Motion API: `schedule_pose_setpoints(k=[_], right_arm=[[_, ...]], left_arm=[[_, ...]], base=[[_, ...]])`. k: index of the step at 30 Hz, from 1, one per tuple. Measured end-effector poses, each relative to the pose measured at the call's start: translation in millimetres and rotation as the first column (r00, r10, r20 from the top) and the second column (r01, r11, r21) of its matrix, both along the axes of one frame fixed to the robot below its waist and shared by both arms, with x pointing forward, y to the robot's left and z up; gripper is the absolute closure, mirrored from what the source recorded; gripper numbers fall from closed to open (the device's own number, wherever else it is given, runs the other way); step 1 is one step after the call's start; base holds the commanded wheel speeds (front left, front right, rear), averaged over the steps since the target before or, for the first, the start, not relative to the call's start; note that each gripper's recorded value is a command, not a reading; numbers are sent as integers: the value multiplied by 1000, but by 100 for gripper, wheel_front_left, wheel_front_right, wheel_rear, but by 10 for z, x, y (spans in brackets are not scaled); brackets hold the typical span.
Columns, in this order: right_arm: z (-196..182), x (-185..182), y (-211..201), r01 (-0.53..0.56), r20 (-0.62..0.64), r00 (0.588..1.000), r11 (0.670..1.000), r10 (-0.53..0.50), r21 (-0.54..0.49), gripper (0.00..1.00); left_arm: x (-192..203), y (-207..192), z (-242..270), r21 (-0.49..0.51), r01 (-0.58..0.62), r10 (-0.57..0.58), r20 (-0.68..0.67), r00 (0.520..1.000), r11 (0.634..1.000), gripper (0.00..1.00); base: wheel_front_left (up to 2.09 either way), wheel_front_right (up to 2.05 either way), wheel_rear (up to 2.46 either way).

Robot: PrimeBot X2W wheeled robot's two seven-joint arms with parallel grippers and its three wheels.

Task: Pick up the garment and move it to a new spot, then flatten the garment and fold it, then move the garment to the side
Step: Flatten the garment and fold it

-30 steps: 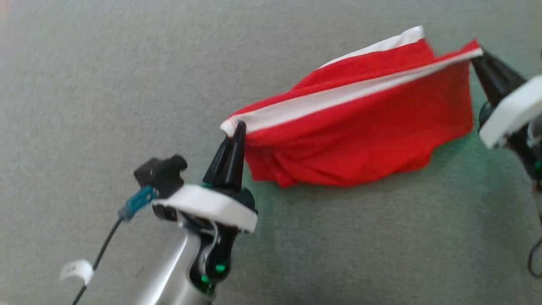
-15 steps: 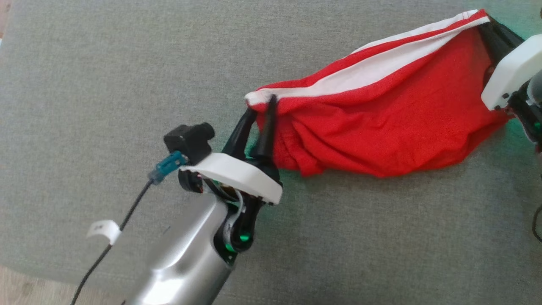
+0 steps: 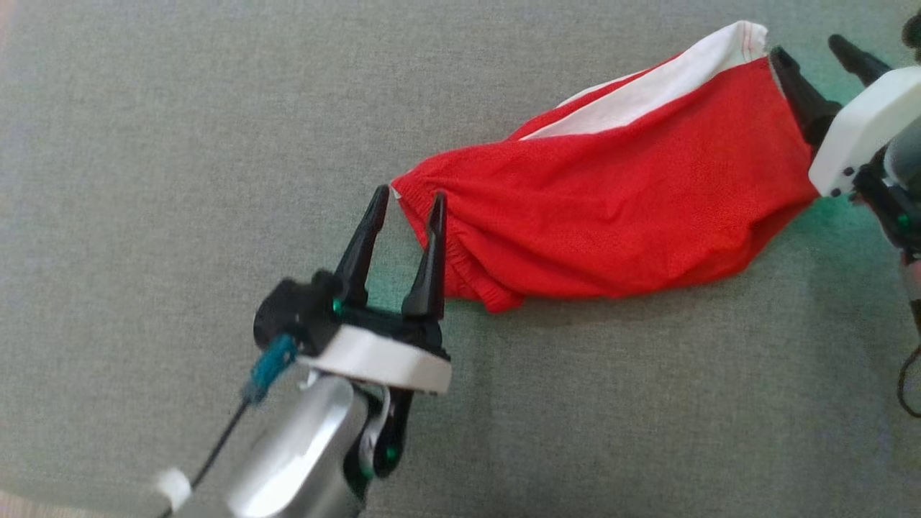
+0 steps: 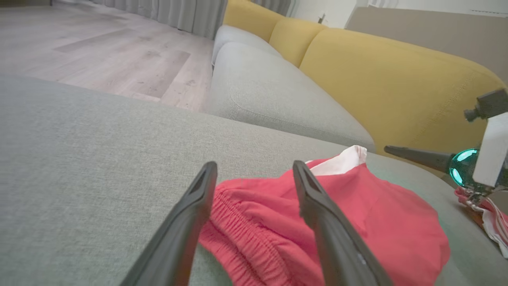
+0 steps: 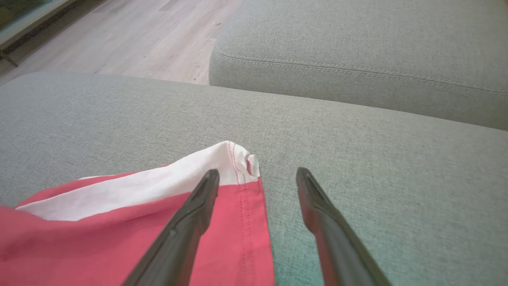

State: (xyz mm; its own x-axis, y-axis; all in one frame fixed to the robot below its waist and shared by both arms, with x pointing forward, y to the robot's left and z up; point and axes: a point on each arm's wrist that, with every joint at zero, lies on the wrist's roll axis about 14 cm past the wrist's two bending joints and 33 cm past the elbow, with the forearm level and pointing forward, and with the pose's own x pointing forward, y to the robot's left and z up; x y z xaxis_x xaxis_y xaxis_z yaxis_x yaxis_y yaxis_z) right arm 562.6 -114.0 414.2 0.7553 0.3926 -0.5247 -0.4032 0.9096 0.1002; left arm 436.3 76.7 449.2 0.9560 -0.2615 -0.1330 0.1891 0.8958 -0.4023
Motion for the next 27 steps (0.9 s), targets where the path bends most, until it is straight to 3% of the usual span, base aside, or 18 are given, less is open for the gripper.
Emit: schedule_pose_setpoints(k=[5, 10, 18, 19, 20, 21, 27], right_arm=[[-2, -22, -14, 2, -38, 999, 1000, -3, -16, 0], [-269, -64, 19, 1, -133, 991, 998, -8, -56, 0], [-505, -255, 267, -39, -264, 964, 998, 25, -47, 0], [-503, -275, 295, -45, -267, 963, 998, 32, -45, 34], [-506, -303, 323, -48, -272, 961, 998, 36, -39, 89], [-498, -334, 359, -51, -276, 960, 998, 41, -30, 100], [-428, -581, 440, 11, -277, 961, 998, 8, 66, 100]], left_arm=[[-134, 41, 256, 59, -24, 17, 120, 993, 998, 0], [-190, 146, 354, 101, -70, 51, 177, 983, 992, 0], [-322, 426, 286, 145, -141, 116, 169, 979, 979, 0], [-326, 449, 276, 145, -146, 121, 166, 979, 979, 0], [-334, 471, 257, 148, -151, 127, 160, 979, 977, 0], [-346, 487, 236, 150, -152, 129, 154, 980, 977, 0], [-442, 564, 181, 155, -170, 151, 132, 980, 973, 0]], base=[[0, 0, 0], [0, 0, 0], [0, 0, 0], [0, 0, 0], [0, 0, 0], [0, 0, 0], [0, 0, 0]])
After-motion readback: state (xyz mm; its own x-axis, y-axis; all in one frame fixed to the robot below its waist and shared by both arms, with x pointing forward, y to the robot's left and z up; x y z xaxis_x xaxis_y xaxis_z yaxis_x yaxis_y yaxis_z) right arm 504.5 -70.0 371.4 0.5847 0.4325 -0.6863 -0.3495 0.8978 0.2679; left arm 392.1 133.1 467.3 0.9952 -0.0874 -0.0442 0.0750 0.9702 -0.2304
